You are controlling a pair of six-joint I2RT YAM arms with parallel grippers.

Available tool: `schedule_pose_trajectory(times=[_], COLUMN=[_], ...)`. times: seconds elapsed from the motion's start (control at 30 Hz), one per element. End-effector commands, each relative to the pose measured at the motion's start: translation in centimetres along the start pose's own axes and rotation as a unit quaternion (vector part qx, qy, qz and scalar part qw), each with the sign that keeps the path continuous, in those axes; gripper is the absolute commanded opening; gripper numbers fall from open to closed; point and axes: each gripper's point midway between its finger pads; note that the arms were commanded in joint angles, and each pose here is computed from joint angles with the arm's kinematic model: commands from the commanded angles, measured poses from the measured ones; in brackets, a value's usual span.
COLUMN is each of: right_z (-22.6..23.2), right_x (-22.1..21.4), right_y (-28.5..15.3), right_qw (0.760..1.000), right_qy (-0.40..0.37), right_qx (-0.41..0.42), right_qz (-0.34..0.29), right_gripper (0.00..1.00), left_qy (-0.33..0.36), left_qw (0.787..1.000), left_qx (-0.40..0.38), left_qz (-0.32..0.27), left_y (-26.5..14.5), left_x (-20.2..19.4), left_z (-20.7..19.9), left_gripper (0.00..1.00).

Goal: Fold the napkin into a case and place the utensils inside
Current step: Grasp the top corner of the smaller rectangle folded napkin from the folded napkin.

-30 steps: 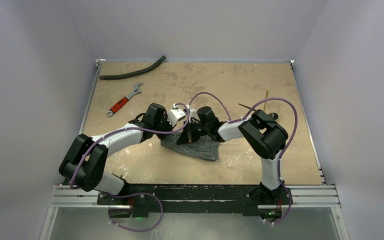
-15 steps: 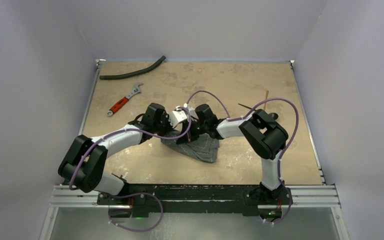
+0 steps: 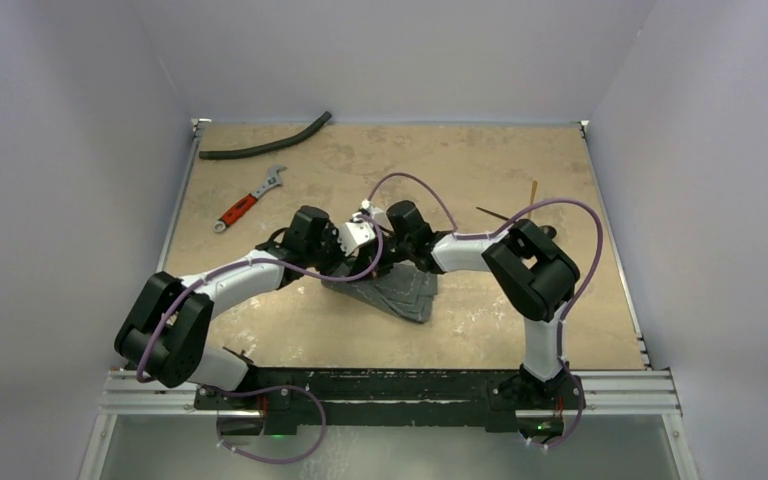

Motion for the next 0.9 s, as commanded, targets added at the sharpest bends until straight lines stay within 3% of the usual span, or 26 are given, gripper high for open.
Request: schedule_pose_trajectory(times=[0.0, 0.33, 0.87], right_z=[1.3, -1.1, -2.2], right_x=[1.1, -0.1, 2.3], right_y=[0.4, 0.6, 0.2], right_qw=[0.999, 0.999, 0.999], right_qy=[-0.023, -0.002, -0.012], right_qx=[0.033, 0.023, 0.013], right_qz=[0.008, 0.046, 0.029], right_gripper=[0.0, 0.0, 0.0], left_qy=[0.018, 0.022, 0.021], left_qw=[0.999, 0.999, 0.999], left_qx=[0.007, 0.005, -0.007], left_qz=[-0.04, -0.04, -0.048], left_y=[-0.6, -0.8, -0.9], left_x=[2.2, 2.3, 2.9], left_z=[0.5, 0.4, 0.1], left_gripper=[0.0, 0.0, 0.0])
Point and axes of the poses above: each gripper's point midway between its finger pads, its own y axis out along the fingers, its own z axis along the line the jaws close on, x = y × z, and after that the axes turned 9 degrees about -y, right-handed
